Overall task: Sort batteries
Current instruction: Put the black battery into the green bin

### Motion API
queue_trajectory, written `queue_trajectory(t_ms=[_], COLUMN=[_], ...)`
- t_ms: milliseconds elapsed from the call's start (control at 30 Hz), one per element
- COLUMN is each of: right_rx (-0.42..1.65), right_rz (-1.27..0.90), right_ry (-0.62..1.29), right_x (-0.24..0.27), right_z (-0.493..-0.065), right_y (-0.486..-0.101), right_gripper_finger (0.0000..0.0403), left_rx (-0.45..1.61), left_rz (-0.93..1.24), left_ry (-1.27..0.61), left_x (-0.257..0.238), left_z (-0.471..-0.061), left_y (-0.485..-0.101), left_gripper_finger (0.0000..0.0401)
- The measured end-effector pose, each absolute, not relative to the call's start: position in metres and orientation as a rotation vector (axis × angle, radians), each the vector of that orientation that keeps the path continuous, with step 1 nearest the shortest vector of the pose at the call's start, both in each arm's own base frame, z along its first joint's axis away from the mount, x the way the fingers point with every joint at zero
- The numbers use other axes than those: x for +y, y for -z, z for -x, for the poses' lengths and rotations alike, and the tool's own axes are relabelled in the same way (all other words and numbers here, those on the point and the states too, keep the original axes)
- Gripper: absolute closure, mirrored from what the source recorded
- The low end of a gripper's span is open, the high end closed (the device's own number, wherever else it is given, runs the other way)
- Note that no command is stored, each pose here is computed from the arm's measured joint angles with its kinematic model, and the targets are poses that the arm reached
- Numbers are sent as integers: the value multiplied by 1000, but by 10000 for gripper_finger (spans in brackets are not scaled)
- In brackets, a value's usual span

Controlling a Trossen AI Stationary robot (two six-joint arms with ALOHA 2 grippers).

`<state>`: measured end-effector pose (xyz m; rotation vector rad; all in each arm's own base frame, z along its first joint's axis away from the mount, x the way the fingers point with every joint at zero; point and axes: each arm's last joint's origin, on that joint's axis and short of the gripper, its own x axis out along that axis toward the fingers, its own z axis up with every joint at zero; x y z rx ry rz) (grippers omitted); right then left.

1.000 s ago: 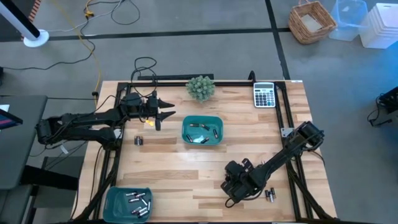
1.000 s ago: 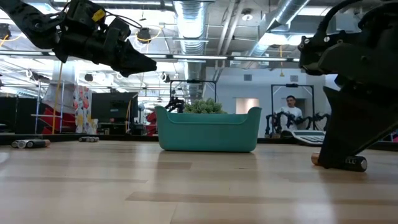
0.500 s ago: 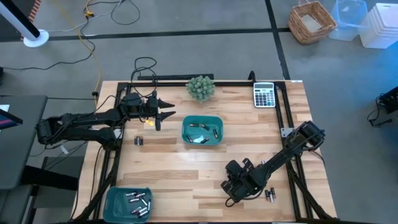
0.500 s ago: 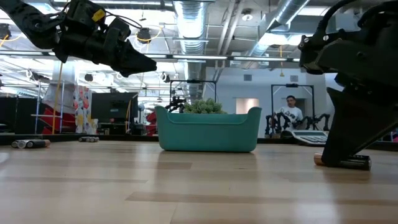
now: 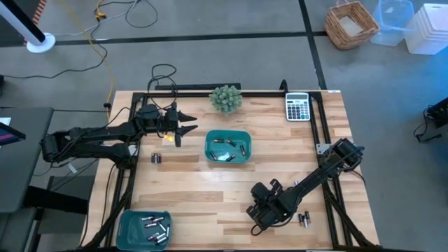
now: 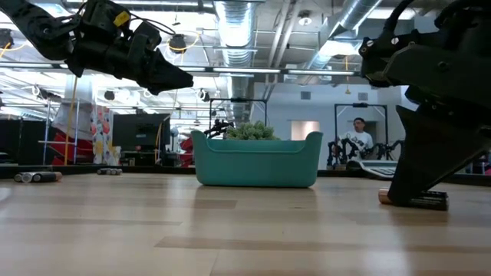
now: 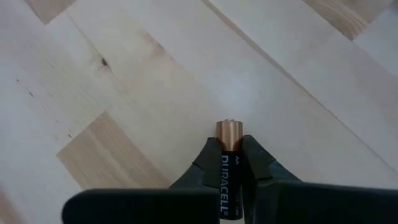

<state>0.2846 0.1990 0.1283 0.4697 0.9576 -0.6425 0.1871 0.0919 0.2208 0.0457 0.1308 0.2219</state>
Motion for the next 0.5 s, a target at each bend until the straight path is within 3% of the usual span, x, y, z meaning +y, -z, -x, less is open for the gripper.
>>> queue_trajectory(t_ms=[500], right_rx=[948], right_rz=[-366], right_ry=[533], right_x=[202], right_z=[-302], right_y=[-148], right_gripper_finger=[381], left_rx=[130], left_rz=[-46], left_ry=[-222], left_x=[92], left_z=[-187], left_y=[-221], left_gripper_finger=[253])
